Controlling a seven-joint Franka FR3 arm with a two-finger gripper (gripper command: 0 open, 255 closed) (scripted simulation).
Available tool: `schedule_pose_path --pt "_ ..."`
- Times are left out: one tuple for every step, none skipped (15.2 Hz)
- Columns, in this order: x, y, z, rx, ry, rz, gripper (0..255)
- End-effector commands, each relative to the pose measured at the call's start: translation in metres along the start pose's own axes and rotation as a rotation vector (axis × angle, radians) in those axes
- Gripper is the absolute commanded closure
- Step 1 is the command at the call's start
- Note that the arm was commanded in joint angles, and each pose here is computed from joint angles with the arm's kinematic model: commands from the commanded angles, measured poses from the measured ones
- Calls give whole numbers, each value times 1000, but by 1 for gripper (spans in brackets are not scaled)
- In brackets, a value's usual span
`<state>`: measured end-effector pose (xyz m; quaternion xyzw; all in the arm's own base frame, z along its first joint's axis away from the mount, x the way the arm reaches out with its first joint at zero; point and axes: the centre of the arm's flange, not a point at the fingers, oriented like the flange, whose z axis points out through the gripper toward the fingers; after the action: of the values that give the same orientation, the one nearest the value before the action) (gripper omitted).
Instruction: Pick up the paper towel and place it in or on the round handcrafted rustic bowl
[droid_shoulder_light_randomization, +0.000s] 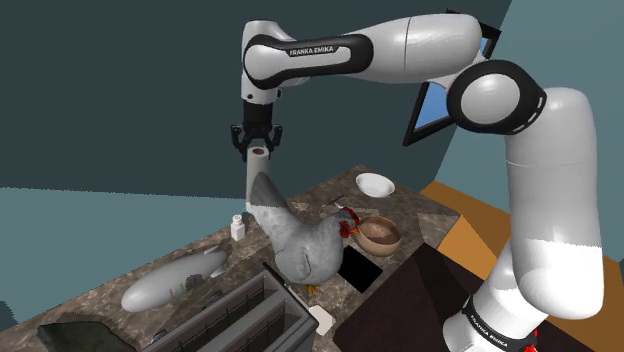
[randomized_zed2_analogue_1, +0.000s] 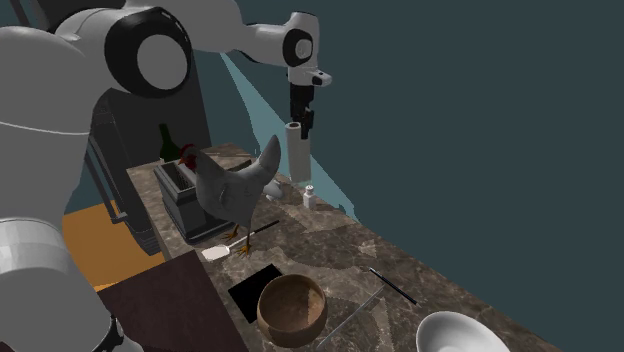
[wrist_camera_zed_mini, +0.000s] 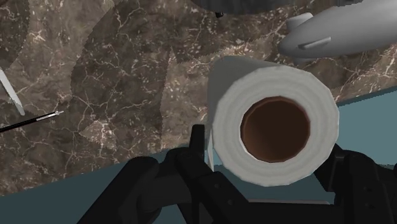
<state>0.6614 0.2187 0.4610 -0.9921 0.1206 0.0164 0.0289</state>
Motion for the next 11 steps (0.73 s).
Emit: schedule_pose_path --pt "-10 21 -6 0 0 0 255" --pt "-15 32 -9 0 0 0 255" --pt "-20 44 -11 0 0 0 255" --pt "-25 56 -14 0 0 0 255" --pt "-30 68 -17 0 0 0 255" --pt "-35 80 -20 0 0 0 255" --pt "-40 92 -22 0 0 0 255" --pt "-45 104 -25 0 0 0 255" --pt "-50 116 -28 0 0 0 255" --pt "-55 128 -30 0 0 0 255" --pt "-60 140 -33 0 0 0 255"
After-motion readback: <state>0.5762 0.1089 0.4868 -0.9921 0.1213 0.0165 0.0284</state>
